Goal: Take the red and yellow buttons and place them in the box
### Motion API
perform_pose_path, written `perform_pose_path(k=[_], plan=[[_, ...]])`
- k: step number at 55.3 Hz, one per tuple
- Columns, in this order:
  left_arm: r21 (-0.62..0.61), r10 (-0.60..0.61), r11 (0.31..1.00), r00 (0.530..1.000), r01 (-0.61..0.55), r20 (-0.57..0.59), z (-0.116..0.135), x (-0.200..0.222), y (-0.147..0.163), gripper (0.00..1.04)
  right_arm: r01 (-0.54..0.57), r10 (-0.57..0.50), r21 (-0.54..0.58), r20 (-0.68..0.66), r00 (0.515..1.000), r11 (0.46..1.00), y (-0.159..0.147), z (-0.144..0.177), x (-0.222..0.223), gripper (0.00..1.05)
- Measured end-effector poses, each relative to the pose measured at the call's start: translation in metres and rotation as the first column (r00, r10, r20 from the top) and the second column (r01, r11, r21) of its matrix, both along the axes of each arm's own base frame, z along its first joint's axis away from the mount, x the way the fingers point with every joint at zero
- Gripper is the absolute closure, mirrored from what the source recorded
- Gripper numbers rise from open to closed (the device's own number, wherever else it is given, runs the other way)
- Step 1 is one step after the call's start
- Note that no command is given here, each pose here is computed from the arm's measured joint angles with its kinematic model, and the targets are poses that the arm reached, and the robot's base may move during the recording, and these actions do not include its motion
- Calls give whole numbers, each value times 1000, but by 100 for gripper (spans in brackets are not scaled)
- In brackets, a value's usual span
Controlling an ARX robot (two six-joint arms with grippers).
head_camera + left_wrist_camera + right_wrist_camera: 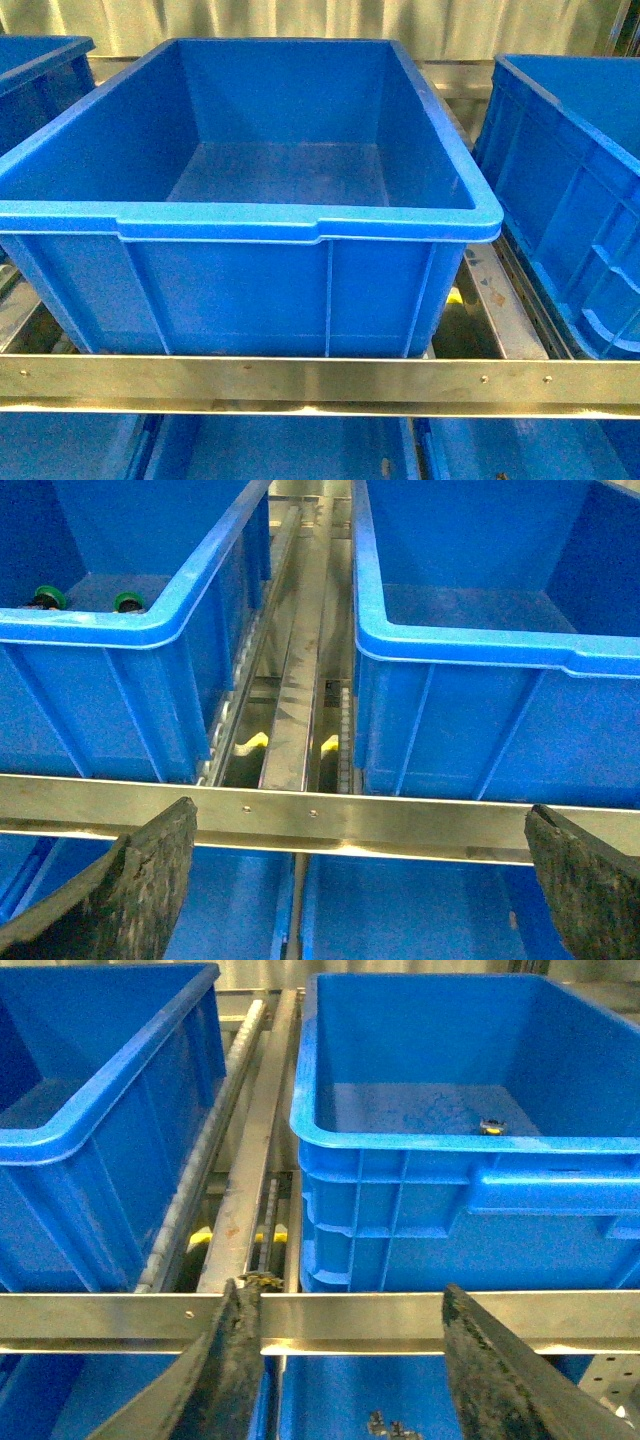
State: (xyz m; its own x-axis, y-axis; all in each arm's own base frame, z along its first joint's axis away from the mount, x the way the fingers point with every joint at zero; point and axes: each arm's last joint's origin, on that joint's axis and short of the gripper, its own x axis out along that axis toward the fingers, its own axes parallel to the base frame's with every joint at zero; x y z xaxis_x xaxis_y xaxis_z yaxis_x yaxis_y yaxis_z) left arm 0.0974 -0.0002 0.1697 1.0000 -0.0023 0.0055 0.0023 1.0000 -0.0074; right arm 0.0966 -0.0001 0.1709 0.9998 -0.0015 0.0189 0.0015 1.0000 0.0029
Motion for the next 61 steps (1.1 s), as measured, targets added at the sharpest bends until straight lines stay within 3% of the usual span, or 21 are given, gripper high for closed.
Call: perform_pose_path(k=[9,12,61], plan=[[0,0,1000,1000,0,0,0,0,0,8,0,0,0,0,1000,1000,0,0,0,10],[0,0,1000,1000,0,0,0,0,0,8,0,0,0,0,1000,1000,0,0,0,5],[0,0,1000,1000,0,0,0,0,0,8,0,0,0,0,1000,1000,0,0,0,6]])
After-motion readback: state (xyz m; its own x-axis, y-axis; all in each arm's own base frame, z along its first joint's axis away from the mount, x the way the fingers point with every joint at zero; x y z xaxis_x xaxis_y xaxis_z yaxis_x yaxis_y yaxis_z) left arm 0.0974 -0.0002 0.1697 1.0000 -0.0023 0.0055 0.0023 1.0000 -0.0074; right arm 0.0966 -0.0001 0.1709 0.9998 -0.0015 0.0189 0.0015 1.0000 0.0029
